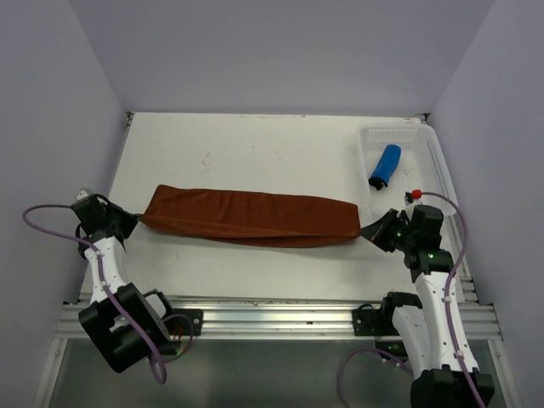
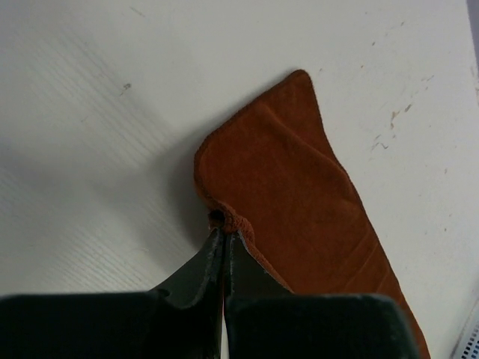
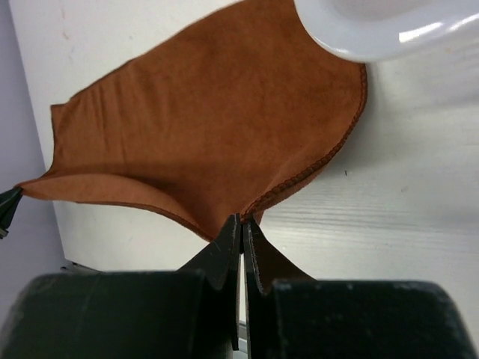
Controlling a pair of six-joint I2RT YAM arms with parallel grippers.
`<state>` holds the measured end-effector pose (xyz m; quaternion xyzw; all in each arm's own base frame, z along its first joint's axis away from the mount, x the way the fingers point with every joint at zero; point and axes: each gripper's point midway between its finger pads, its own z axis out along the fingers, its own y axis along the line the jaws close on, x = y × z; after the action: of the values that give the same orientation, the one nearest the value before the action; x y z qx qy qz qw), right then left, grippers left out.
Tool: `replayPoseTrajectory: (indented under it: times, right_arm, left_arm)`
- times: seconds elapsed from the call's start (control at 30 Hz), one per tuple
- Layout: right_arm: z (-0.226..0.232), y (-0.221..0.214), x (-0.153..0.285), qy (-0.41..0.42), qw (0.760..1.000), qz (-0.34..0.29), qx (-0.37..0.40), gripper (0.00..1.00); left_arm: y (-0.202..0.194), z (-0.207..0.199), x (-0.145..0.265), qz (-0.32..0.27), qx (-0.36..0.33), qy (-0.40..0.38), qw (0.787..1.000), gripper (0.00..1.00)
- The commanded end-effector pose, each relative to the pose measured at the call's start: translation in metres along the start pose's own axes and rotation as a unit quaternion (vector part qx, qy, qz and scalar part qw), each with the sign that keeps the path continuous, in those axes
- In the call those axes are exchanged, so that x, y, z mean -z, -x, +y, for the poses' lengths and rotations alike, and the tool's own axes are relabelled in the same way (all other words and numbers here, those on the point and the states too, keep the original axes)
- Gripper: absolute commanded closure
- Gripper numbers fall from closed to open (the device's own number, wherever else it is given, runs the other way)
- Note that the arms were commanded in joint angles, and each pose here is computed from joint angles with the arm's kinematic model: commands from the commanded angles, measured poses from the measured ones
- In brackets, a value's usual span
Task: Roll the towels
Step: Fold the towel
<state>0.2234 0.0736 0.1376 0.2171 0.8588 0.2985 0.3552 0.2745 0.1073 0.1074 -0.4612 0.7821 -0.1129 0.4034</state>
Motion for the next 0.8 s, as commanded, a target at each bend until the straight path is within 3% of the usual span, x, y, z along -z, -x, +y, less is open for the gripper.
replayPoseTrajectory:
  times: [0.0,0.3,0.77]
  right_arm:
    - [-0.016,-0.015,-0.002,-0.022,1.0,0.018,0.004,1.0]
    - [-0.041,-0.029,-0.015,-0.051,0.998,0.04,-0.003,1.0]
    - [-0.026,0.038,-0.048,-0.066,0.998,0.006,-0.007,1.0]
  left_arm:
    - [-0.014,0.01,-0.005,0.017,0.005,0.0,1.0,1.0]
    - [-0.018,0.019,-0.011,0.018,0.014,0.017,1.0,1.0]
    - [0.024,-0.007,-0.034,0.012,0.04,0.003,0.999,1.0]
